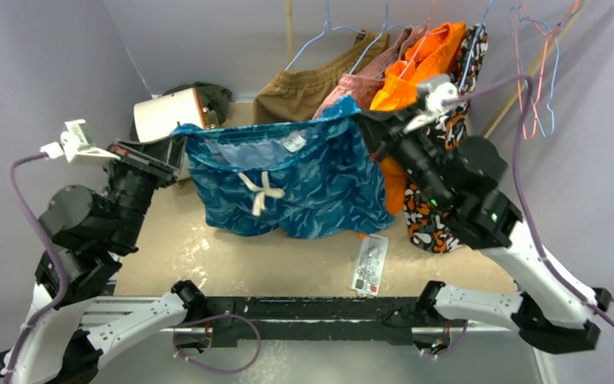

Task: Place the shorts on the hanger
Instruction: Adjust the shorts at the center of the board.

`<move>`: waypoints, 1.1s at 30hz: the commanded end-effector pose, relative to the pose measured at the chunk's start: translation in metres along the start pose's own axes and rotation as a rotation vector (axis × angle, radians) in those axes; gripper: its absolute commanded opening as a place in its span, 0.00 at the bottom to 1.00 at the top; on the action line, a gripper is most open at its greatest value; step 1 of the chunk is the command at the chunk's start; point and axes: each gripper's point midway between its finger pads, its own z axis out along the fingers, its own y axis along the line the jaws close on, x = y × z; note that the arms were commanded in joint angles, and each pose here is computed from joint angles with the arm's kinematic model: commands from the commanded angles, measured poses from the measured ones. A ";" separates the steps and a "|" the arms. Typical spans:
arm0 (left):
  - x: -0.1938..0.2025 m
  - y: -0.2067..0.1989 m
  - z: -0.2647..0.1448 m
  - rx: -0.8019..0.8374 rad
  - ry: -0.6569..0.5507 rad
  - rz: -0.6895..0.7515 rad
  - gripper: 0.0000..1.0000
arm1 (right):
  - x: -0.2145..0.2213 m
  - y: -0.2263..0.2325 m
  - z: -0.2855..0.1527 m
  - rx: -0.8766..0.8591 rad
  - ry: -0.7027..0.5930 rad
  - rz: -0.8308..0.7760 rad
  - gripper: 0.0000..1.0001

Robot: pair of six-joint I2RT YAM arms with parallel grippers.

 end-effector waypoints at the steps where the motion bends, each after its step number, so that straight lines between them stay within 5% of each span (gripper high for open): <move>1: -0.088 -0.066 -0.003 0.139 -0.199 -0.034 0.00 | -0.114 0.009 0.001 -0.024 -0.225 -0.023 0.00; 5: -0.110 -0.104 -0.010 0.264 -0.204 -0.073 0.00 | -0.168 0.029 -0.012 -0.132 -0.334 0.011 0.00; 13: -0.056 -0.044 -0.010 0.153 -0.140 -0.052 0.00 | -0.066 -0.001 -0.021 -0.019 -0.158 0.040 0.00; 20: -0.128 -0.107 -0.023 0.267 -0.215 -0.002 0.00 | -0.161 0.005 -0.044 -0.062 -0.288 -0.022 0.00; 24: -0.145 -0.113 -0.040 0.324 -0.254 -0.050 0.00 | -0.174 0.007 -0.060 -0.095 -0.320 -0.009 0.00; 28: -0.125 -0.101 -0.043 0.338 -0.221 -0.078 0.00 | -0.155 0.003 -0.071 -0.104 -0.287 -0.008 0.00; 33: -0.067 -0.083 -0.040 0.332 -0.030 -0.024 0.00 | -0.099 0.013 -0.075 -0.187 -0.137 -0.059 0.00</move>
